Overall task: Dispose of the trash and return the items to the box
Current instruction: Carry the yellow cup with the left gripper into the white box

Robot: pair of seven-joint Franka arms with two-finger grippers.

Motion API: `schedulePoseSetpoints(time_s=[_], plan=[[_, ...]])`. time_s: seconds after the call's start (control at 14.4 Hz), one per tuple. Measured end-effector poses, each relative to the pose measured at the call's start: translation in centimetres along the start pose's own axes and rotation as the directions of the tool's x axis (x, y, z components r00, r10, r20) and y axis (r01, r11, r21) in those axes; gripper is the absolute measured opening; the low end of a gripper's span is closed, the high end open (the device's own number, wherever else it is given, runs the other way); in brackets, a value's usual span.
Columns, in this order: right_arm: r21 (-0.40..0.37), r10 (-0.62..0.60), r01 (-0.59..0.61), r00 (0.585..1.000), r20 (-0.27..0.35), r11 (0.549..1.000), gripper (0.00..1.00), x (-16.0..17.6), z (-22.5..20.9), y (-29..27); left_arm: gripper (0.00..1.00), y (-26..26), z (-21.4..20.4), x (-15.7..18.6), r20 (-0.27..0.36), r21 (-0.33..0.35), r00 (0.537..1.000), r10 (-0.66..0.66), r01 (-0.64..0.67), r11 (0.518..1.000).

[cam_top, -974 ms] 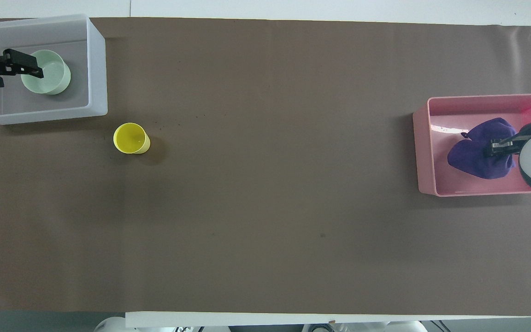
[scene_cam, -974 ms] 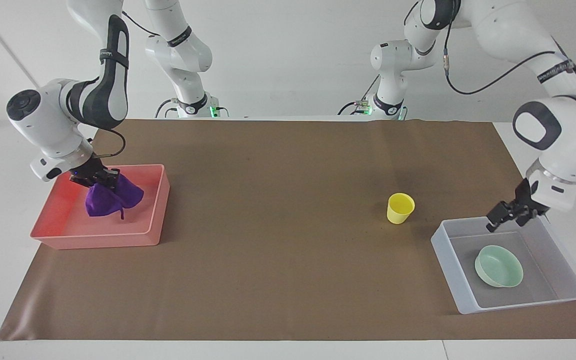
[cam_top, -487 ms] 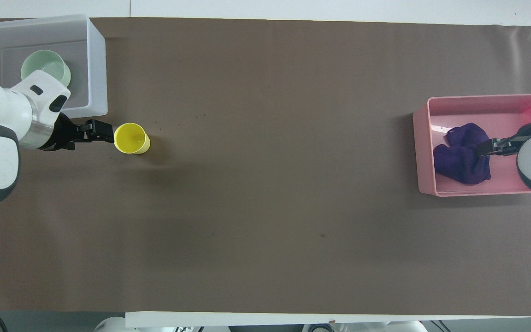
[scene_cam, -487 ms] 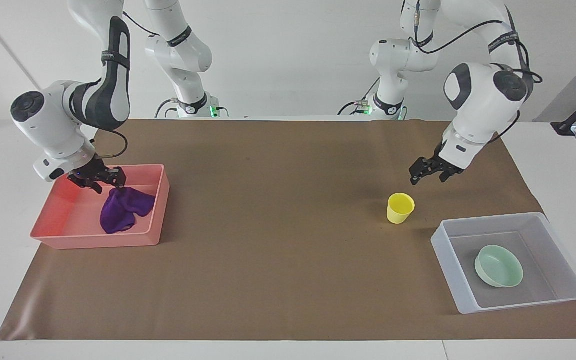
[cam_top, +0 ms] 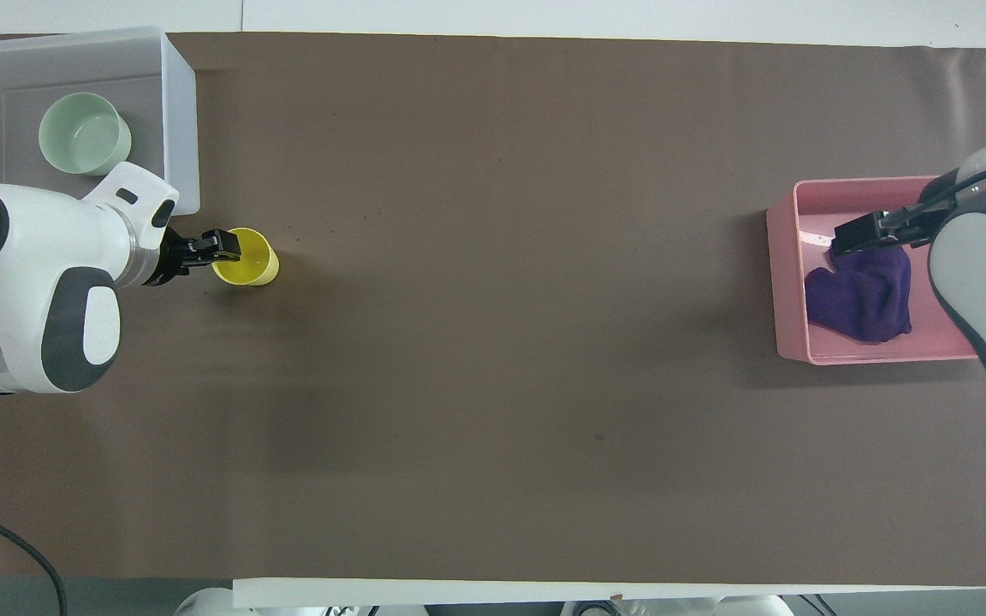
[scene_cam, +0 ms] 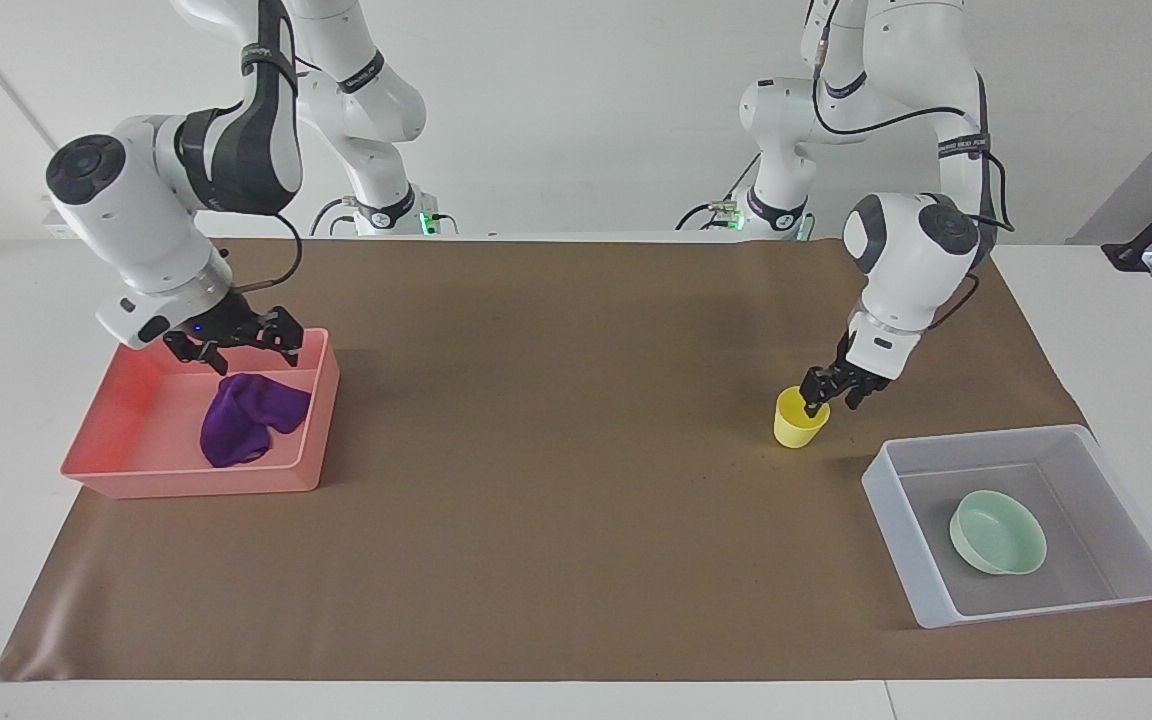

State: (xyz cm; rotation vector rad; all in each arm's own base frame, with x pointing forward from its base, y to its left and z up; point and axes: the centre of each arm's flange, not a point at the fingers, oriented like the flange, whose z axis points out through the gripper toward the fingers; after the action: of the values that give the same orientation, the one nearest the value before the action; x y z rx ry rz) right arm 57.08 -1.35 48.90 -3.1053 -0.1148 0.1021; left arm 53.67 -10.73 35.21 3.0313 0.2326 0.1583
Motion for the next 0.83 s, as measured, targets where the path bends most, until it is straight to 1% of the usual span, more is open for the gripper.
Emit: schedulePoseSetpoints(time_s=[0.07,0.14,0.28,0.35,0.49,0.56,0.63,0.7,0.83], plan=[[0.0,0.005,-0.005,1.0,0.01,1.0,1.0,0.3,-1.3,-1.7,0.5,-0.3,0.0,0.1,-0.001,0.001,1.0,-0.006,0.006,1.0],[0.001,0.007,-0.007,1.0,0.021,1.0,1.0,0.5,-2.7,-2.6,0.38,-0.4,0.0,0.2,-0.003,0.0,1.0,-0.009,0.009,1.0],[0.003,0.01,-0.01,0.999,0.051,1.0,1.0,0.2,-5.3,-2.7,0.15,-0.1,-0.7,0.6,0.0,-0.001,1.0,-0.021,0.021,1.0],[0.004,0.014,-0.014,0.997,0.07,1.0,1.0,-0.3,-6.5,-2.4,0.04,0.4,-1.8,1.1,0.011,-0.001,0.999,-0.04,0.04,0.999],[-0.002,0.017,-0.017,0.995,0.1,1.0,1.0,-1.7,-8.9,-2.4,0.03,1.5,-6.8,3.6,0.033,-0.007,0.997,-0.073,0.073,0.997],[-0.006,0.017,-0.016,0.994,0.11,1.0,1.0,-2.6,-10.0,-2.6,0.03,1.7,-10.1,5.3,0.029,-0.011,0.995,-0.092,0.092,0.996],[-0.009,0.018,-0.017,0.994,0.11,1.0,1.0,-3.5,-11.0,-2.7,0.03,1.2,-12.8,7.2,0.011,-0.018,0.993,-0.114,0.114,0.993],[-0.013,0.022,-0.021,0.994,0.106,1.0,1.0,-4.1,-11.7,-2.6,0.03,0.1,-14.7,8.9,-0.013,-0.024,0.99,-0.138,0.137,0.99],[-0.015,0.034,-0.033,0.995,0.097,0.999,1.0,-4.7,-12.5,-2.0,0.03,-3.4,-15.5,12.0,-0.055,-0.028,0.978,-0.201,0.2,0.979]])
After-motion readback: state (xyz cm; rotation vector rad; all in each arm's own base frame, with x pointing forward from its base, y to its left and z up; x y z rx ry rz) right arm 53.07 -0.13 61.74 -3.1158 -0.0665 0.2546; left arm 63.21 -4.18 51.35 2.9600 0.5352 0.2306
